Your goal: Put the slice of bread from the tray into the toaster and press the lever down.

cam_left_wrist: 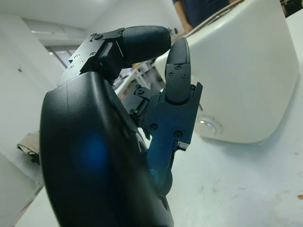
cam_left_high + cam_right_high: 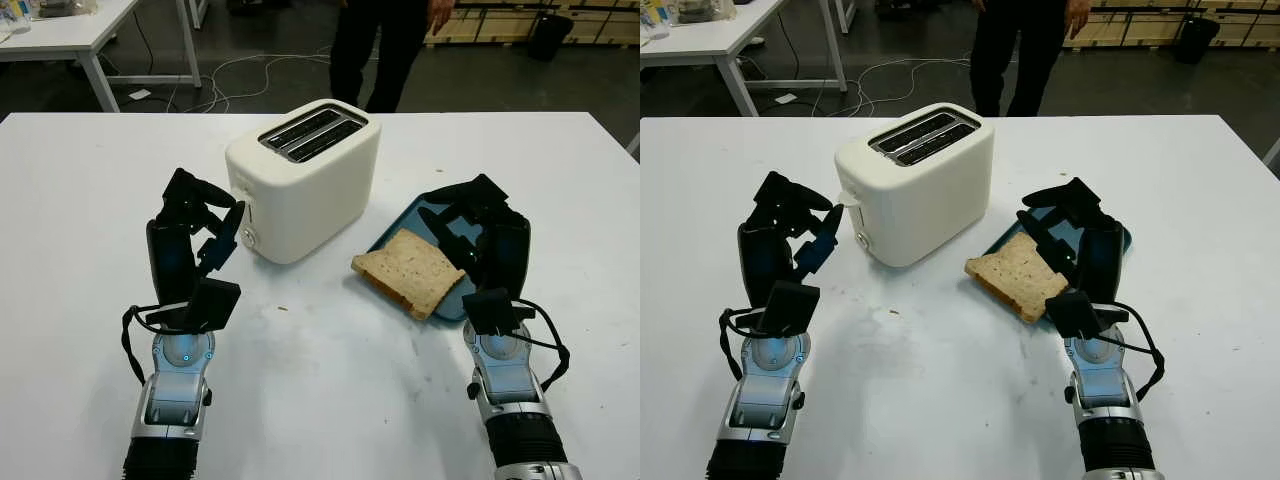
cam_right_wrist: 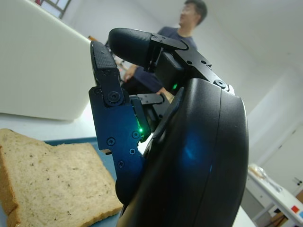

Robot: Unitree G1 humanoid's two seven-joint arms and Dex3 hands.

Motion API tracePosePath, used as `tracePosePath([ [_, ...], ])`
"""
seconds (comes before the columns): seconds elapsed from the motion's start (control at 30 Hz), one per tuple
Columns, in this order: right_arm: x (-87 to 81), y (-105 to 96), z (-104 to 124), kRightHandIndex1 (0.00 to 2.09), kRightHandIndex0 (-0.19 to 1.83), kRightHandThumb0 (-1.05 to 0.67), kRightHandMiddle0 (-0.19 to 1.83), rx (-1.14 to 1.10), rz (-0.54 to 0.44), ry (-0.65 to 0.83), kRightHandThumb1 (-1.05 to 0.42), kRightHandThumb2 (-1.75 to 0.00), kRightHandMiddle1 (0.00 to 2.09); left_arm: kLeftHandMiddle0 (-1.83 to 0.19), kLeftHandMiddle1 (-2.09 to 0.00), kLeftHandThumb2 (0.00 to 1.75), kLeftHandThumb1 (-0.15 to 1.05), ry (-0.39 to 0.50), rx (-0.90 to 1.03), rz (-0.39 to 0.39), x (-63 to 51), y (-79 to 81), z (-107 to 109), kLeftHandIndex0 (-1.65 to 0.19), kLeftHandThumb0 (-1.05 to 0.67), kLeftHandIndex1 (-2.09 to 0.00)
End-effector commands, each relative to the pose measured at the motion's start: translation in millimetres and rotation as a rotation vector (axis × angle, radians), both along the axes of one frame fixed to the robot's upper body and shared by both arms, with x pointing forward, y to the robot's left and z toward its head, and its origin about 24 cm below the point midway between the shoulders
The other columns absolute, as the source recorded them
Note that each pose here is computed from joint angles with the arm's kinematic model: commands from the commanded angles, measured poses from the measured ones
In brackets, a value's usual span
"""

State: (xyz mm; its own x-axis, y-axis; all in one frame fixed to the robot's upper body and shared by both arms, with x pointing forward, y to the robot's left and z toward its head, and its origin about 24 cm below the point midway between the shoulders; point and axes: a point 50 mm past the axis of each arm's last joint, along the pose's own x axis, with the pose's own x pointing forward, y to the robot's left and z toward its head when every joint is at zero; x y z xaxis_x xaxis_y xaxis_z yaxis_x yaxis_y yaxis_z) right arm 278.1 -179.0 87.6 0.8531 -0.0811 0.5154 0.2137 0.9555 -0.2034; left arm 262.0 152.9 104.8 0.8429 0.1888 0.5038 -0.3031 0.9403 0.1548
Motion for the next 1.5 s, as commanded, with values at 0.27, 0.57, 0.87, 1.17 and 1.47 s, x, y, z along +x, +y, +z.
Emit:
tracePosePath([
  [0.27, -0.7, 0.3, 0.7, 1.66, 0.63, -0.4, 0.69, 0.016, 0.012, -0.006, -0.92, 0.0, 1.11, -0.86, -1.75, 0.19, 0.92, 0.004, -0.006, -0.014, -2.5, -3.9, -0.8, -0.46, -0.24, -1.67],
  [0.57, -25.0, 6.5, 5.8, 1.14, 0.62, -0.51, 0.88, -0.427, -0.085, -0.116, -0.85, 0.0, 0.3, -0.86, -1.75, 0.18, 0.92, -0.003, -0.005, -0.013, -2.1, -3.3, 0.2, -0.46, -0.23, -1.68],
  [0.87, -46.8, 20.3, -17.6, 0.27, 0.53, -0.74, 0.63, -0.862, -0.125, -0.041, -0.88, -0.01, 0.0, -0.87, -1.75, 0.18, 0.92, -0.014, 0.006, -0.022, 0.9, -4.6, 5.8, -0.47, -0.24, -1.71],
  [1.17, -43.0, 22.7, -34.5, 0.07, 0.38, -0.86, 0.42, -1.06, -0.117, 0.131, -0.91, -0.01, 0.0, -0.86, -1.75, 0.17, 0.92, -0.008, -0.01, -0.028, 0.1, -5.3, 6.3, -0.47, -0.24, -1.68],
  [1.47, -35.7, 23.4, -45.5, 0.0, 0.24, -0.95, 0.24, -1.155, -0.152, 0.217, -0.88, 0.0, 0.0, -0.87, -1.75, 0.18, 0.92, -0.003, -0.001, -0.029, -0.5, -6.7, 4.4, -0.47, -0.25, -1.68],
])
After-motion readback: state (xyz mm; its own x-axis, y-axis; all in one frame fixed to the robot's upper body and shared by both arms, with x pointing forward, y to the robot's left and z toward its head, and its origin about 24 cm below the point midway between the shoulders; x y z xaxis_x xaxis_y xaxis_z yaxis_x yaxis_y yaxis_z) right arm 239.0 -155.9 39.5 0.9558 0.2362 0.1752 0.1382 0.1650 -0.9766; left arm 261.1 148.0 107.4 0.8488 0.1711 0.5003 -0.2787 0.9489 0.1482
